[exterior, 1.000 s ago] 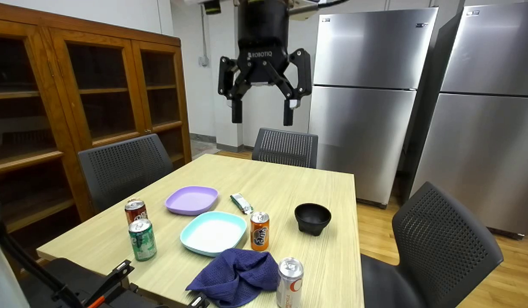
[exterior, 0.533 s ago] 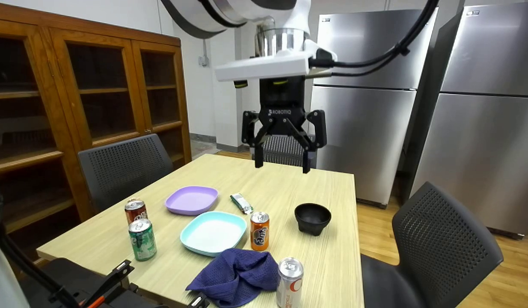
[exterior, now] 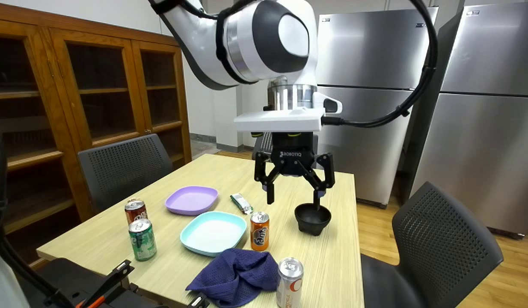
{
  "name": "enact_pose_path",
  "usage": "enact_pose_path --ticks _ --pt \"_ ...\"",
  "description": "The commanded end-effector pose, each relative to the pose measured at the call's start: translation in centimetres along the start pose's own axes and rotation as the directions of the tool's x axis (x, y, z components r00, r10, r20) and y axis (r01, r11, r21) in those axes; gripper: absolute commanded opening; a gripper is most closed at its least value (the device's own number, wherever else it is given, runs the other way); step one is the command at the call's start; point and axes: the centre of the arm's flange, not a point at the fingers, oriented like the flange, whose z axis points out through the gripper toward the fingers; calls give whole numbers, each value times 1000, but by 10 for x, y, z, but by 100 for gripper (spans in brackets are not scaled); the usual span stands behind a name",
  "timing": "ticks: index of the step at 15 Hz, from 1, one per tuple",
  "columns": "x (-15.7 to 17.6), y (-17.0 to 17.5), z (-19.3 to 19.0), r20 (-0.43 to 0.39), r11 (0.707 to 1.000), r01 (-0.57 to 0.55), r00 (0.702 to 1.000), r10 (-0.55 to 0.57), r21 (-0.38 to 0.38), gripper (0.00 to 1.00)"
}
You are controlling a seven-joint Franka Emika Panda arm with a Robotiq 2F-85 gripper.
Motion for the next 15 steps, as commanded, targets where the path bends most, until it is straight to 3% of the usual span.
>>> enact_pose_path --ticks 1,15 --pt "12 8 30 5 998 17 1000 -16 -63 100" --pt "45 -6 125 164 996 69 985 -57 -64 100"
